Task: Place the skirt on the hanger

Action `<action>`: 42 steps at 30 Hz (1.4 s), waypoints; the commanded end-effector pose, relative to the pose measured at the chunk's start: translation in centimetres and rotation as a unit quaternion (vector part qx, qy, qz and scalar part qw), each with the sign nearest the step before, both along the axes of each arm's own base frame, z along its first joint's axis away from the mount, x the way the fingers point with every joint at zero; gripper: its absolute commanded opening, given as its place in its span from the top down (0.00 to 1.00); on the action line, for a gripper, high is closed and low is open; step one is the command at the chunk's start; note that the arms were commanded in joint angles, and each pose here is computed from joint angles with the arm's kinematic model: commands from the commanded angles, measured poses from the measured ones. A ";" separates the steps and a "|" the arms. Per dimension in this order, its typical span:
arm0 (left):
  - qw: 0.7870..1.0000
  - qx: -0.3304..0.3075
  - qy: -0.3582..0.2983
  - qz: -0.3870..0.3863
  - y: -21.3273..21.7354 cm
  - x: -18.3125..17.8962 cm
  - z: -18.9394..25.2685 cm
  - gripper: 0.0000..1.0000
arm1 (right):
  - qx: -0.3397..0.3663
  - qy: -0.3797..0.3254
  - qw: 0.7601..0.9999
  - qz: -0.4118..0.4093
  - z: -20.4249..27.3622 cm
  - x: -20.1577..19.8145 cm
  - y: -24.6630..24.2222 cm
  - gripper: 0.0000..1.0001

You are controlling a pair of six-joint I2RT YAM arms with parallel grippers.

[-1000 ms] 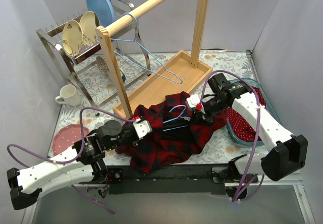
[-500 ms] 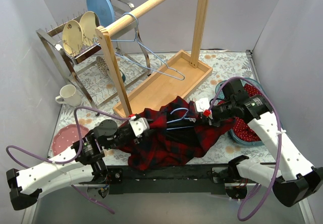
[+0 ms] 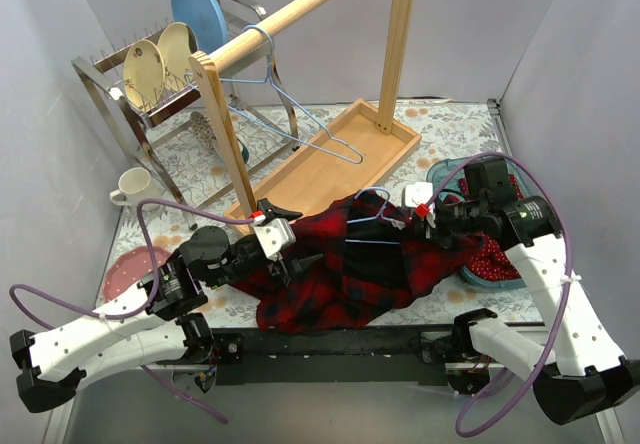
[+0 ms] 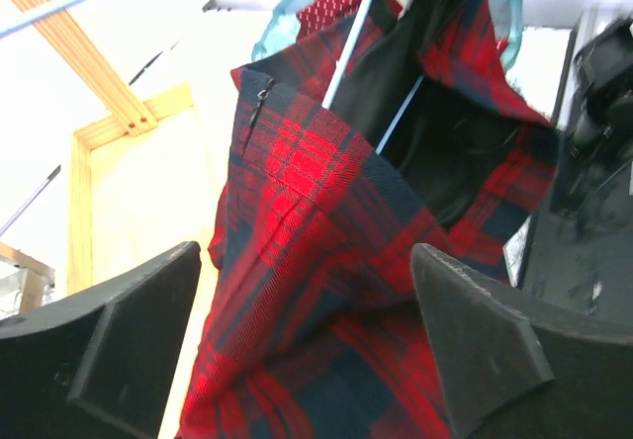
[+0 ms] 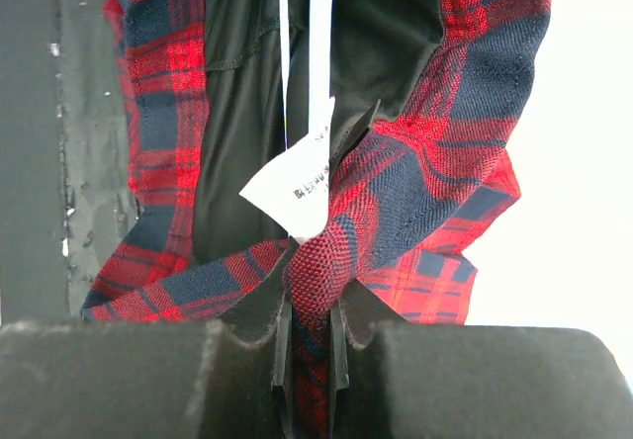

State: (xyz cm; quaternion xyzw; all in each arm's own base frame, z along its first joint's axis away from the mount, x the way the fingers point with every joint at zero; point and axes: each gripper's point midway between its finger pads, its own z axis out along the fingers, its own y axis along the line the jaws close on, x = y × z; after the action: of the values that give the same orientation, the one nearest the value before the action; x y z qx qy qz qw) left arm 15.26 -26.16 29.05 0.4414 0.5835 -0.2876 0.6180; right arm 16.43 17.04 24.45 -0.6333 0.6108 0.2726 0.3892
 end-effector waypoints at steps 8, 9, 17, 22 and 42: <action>0.999 -0.039 -0.003 0.037 1.6 0.4 3.5 0.09 | 0.013 -0.045 0.996 -0.075 2.5 1.0 -2.7 0.99; 0.998 -0.042 0.000 0.040 1.7 0.4 3.4 0.08 | 0.009 -0.046 0.996 -0.082 2.4 1.1 -3.0 0.99; 0.996 -0.062 0.012 0.066 3.6 0.2 1.7 0.02 | -0.021 -0.051 0.982 -0.178 1.4 3.2 -6.6 0.99; 0.996 -0.067 0.025 0.060 3.8 -0.3 0.2 0.02 | -0.033 -0.066 0.969 -0.236 2.8 5.4 -8.4 0.99; 0.938 -0.177 0.273 0.114 -5.3 2.9 -5.9 0.02 | 0.025 -0.085 0.959 -0.270 8.7 9.0 -7.8 0.99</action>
State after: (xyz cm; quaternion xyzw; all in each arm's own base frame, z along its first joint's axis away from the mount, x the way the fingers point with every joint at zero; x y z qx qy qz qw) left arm 16.77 -29.69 22.93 0.2697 0.6954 -0.3874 0.5419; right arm 24.97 8.82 28.74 -0.4557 0.7579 0.1364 0.4464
